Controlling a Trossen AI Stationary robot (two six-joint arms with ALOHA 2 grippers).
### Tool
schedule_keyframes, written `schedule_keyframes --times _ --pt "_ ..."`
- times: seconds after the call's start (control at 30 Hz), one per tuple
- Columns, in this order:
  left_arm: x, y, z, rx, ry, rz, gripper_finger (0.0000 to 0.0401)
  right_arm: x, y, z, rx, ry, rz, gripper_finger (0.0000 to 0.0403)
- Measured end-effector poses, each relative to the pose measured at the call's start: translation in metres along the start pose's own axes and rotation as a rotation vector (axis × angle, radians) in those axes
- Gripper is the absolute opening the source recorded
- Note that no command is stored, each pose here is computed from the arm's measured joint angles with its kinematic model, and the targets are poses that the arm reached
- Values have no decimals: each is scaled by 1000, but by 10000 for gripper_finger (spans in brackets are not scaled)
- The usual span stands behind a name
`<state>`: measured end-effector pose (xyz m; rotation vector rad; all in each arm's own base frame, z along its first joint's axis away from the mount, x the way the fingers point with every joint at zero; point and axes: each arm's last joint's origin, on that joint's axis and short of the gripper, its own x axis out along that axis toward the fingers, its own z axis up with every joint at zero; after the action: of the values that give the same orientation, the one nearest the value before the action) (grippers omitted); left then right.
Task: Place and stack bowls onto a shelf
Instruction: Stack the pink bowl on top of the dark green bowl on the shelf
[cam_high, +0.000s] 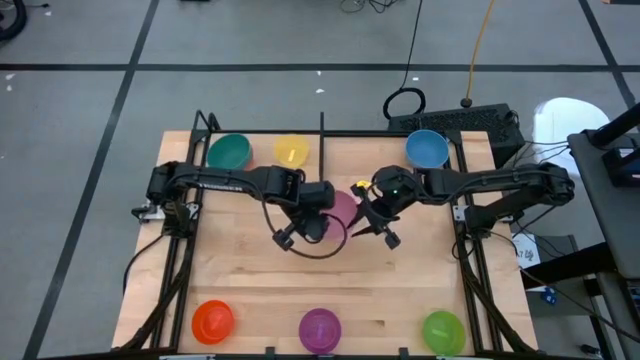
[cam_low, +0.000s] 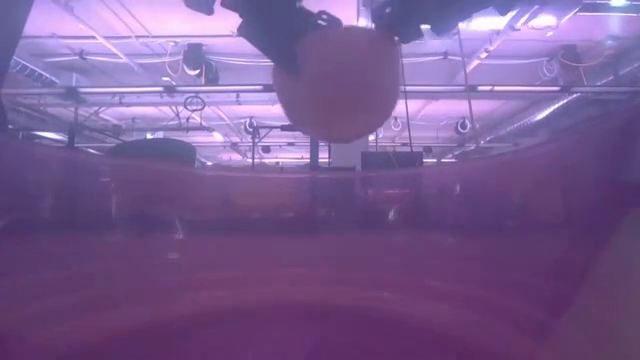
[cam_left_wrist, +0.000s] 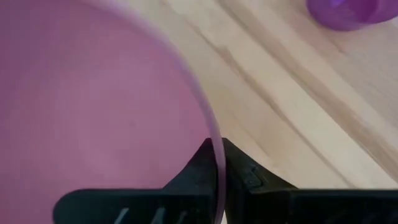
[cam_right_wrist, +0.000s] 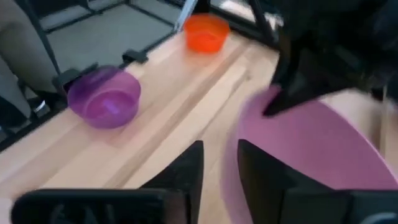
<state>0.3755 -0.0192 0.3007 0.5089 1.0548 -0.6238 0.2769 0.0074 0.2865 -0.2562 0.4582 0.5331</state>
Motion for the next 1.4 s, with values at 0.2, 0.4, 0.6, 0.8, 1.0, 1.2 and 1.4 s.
schedule_keyframes --times 0.2,0.4,0.6,0.8,1.0,1.2,1.4 --pt "-12 -3 -10 -100 105 50 4 -17 2 13 -67 -72 -75 119" --pt "-37 -2 -22 -305 165 191 4 -41 6 21 -89 -67 -254 122" --pt "-77 0 -45 -565 182 366 4 -61 11 28 -110 -109 -317 122" --pt "-122 -5 -69 -819 131 549 4 -73 12 29 -117 -85 -417 121" --pt "-154 -17 -100 -1053 161 618 5 -78 12 27 -160 -25 -502 121" --pt "-162 -19 -122 -1182 272 617 4 -80 14 26 -162 -11 -506 121" --pt "-167 -10 -136 -1209 275 644 4 -80 14 26 -162 -12 -506 121"
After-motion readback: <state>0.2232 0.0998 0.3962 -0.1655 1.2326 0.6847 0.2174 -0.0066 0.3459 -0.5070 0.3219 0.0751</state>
